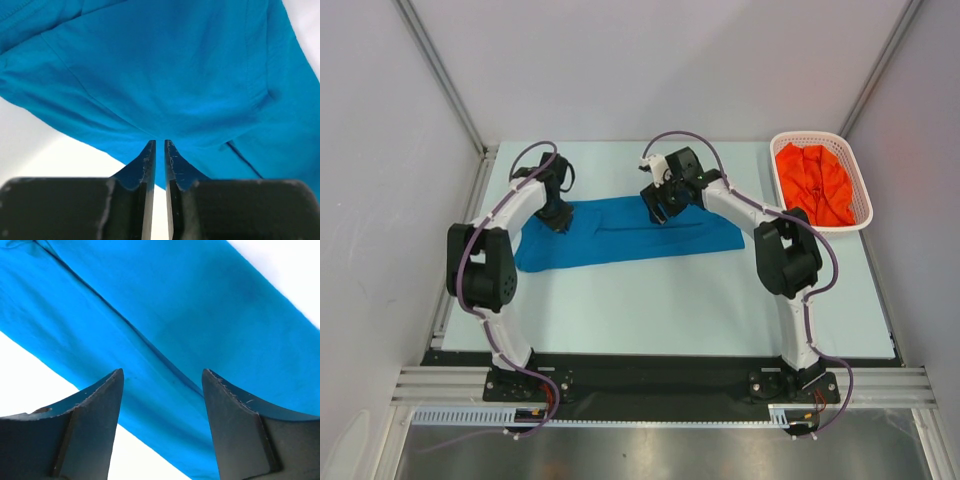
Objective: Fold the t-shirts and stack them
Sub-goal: Fold the tshirt
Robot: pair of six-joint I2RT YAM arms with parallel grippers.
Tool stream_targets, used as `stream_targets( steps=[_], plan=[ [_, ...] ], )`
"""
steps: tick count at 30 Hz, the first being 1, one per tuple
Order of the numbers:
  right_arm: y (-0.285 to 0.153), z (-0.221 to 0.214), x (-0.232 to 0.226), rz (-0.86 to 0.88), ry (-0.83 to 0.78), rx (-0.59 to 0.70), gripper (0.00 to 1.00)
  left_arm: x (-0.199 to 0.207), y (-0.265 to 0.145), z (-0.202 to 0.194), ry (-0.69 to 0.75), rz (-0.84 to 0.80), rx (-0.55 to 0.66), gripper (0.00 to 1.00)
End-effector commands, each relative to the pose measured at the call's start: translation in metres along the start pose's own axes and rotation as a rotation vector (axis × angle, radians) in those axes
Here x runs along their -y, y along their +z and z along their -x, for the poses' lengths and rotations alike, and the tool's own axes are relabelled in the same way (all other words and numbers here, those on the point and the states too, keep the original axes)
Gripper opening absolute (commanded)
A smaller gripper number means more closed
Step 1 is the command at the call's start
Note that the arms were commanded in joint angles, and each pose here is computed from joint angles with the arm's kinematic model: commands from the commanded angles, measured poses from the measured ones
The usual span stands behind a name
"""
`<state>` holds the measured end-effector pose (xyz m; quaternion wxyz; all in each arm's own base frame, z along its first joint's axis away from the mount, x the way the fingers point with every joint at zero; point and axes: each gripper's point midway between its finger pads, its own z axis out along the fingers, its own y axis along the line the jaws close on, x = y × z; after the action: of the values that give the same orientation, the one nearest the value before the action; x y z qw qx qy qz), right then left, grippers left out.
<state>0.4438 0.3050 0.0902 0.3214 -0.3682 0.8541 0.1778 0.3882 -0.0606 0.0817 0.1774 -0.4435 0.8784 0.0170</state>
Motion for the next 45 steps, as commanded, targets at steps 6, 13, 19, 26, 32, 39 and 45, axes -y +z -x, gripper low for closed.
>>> stream_targets(
  steps=[6,13,19,26,32,39,45],
  plan=[
    [-0.011,0.009,0.011,-0.06,-0.087,-0.006,0.77,0.003,0.015,0.0,0.017,0.009,0.019,0.21],
    [0.003,-0.015,0.006,-0.003,-0.151,-0.057,0.8,0.008,0.026,0.0,0.027,0.025,0.014,0.21],
    [0.009,-0.025,0.001,0.005,-0.155,-0.074,0.82,0.014,0.025,0.008,0.037,0.019,0.025,0.45],
    [0.012,-0.033,-0.002,0.015,-0.154,-0.091,0.82,0.007,0.011,0.009,0.007,0.017,0.038,0.73],
    [0.013,-0.046,-0.004,0.041,-0.191,-0.129,0.89,0.013,0.014,0.009,-0.006,0.034,0.014,0.88],
    [0.026,-0.063,-0.003,0.031,-0.165,-0.172,0.96,0.024,0.023,0.009,0.002,0.04,0.0,1.0],
    [0.035,-0.071,0.008,-0.026,-0.161,-0.209,0.95,0.027,0.037,0.005,0.021,0.049,-0.018,0.99]
  ],
)
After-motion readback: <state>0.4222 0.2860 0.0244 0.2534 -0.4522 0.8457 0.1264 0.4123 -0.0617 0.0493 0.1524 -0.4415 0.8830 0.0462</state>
